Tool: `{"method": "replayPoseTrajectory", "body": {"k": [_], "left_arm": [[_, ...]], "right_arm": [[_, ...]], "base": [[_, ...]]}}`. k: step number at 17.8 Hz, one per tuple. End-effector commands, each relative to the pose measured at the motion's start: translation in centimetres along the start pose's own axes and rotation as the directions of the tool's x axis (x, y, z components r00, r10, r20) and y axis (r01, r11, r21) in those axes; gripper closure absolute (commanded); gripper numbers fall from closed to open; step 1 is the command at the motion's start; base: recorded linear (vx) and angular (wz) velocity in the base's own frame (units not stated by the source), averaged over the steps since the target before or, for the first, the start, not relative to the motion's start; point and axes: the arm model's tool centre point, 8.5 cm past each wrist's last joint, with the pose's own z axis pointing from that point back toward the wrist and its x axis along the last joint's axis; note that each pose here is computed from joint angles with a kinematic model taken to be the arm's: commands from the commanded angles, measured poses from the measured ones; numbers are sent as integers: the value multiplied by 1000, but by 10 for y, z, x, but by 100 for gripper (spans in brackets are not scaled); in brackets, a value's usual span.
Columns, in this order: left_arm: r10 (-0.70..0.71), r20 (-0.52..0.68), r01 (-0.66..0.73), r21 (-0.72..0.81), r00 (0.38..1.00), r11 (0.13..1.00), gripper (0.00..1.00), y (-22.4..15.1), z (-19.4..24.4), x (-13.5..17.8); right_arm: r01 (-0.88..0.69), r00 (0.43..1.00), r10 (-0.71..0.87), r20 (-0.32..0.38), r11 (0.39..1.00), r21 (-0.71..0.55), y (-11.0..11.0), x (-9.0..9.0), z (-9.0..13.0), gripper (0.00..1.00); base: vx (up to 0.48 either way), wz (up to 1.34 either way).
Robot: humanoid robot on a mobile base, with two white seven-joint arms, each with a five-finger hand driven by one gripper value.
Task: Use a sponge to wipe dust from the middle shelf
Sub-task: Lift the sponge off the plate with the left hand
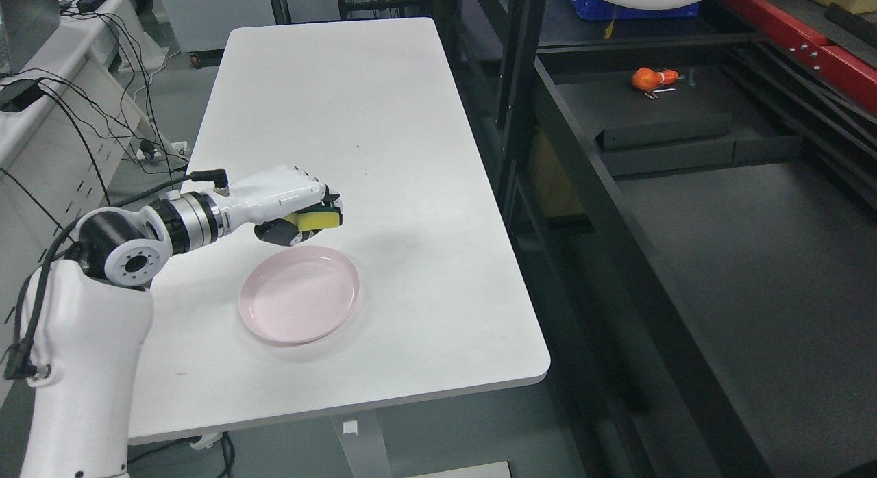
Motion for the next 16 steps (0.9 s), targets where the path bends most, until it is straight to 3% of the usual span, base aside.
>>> {"method": "replayPoseTrajectory", "body": {"k": [1,5,11,16], "left_arm": [[-101,123,69,242,987,968,83,72,-12,47],[-124,191,55,332,974,942,82,107,-23,69],[-198,315,124,238,928,963,82,91,-61,121],[-186,383,92,250,905,964,82,91,-66,135]], "right_arm": [[-3,999,3,-48,1000,-14,-10,3,-1,0],[-3,999,3,-48,1000,-14,-10,3,-1,0],[-3,999,3,-48,1000,-14,-10,3,-1,0],[-4,999,3,-50,1000,-15,-10,2,-1,0]], "base": [[-57,-190],[-83,-241],[-151,-351],[-179,-261]]}}
